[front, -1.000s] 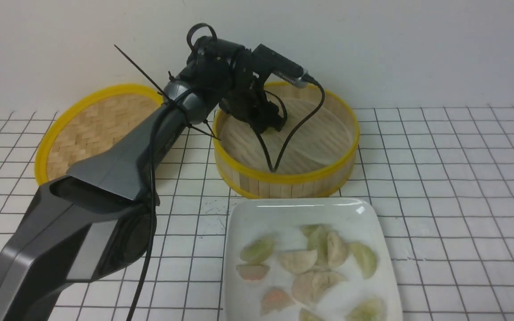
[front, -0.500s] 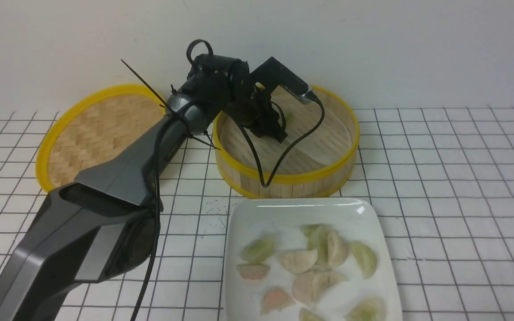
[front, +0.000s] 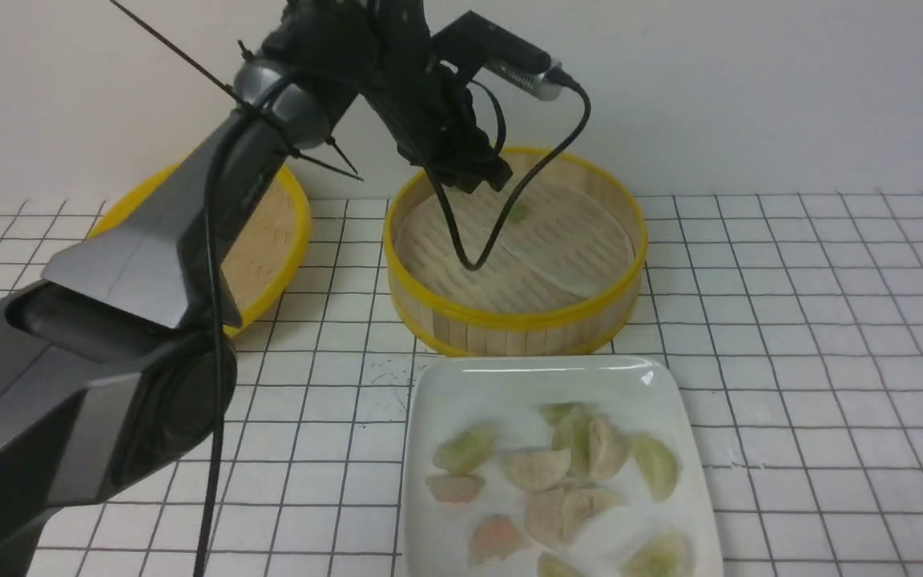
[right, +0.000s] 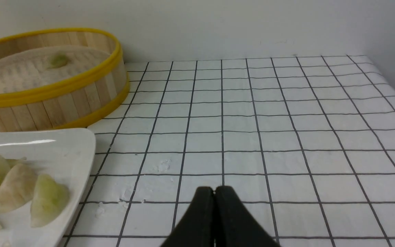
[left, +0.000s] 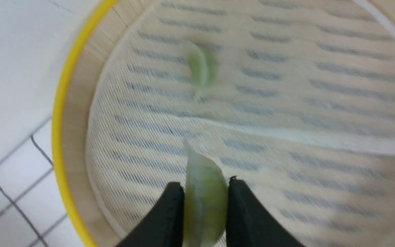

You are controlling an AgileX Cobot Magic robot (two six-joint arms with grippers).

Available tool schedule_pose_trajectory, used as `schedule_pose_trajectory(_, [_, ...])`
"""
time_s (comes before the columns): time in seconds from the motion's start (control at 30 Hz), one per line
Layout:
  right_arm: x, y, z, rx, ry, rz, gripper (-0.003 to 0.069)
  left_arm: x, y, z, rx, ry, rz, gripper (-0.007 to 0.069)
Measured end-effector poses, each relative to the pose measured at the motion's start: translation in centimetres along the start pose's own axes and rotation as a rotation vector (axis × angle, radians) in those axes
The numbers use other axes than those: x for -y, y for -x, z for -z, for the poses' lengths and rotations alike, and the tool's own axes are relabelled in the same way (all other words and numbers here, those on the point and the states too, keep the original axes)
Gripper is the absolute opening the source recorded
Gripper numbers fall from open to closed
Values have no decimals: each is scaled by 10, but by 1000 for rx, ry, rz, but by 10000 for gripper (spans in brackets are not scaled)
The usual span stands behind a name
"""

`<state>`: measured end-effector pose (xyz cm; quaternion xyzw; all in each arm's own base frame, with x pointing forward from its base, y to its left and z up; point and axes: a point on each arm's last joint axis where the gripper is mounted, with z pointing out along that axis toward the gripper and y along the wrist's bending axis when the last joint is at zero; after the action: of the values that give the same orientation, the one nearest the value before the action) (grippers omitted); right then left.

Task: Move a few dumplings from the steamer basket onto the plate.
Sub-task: Use the left arm to grab a dumpling from the steamer, then use the left arm to put the dumpling into the plate, then use the right arm to grab a dumpling from inside the steamer

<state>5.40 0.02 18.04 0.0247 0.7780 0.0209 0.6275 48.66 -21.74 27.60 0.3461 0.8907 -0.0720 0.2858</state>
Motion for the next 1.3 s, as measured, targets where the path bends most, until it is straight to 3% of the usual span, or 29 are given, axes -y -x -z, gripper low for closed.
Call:
schedule_pose_trajectory(0.2, [0, 0, 0, 0, 0, 0, -15, 15, -6, 53, -28, -61, 129, 134])
schedule_pose_trajectory(0.37, [0, 0, 0, 0, 0, 0, -15, 58, -54, 78, -205, -187, 151, 134])
schedule_pose_trajectory(0.53, [0, 0, 0, 0, 0, 0, -15, 100, -102, 49, -382, -292, 50, 134])
schedule_pose_trajectory(0.67, [0, 0, 0, 0, 0, 0, -15, 106, -109, 15, -343, -250, 14, 146])
schedule_pose_trajectory(0.73, [0, 0, 0, 0, 0, 0, -15, 105, -107, 3, -295, -225, 17, 191])
schedule_pose_trajectory(0.93, [0, 0, 0, 0, -4, 13, -15, 106, -102, -10, -237, -199, 16, 487])
schedule_pose_trajectory(1.03, [0, 0, 0, 0, -5, 16, -15, 106, -92, -2, -211, -196, 29, 540])
schedule_pose_trajectory(1.1, [0, 1, 0, 18, -1, 5, -15, 103, -79, 11, -192, -186, 47, 530])
schedule_pose_trajectory(1.17, [-1, 6, 0, 85, 22, -92, -15, 100, -68, 30, -190, -170, 61, 460])
schedule_pose_trajectory(1.3, [-1, 26, 4, 304, 74, -404, -15, 87, -55, 82, -162, -123, 69, 129])
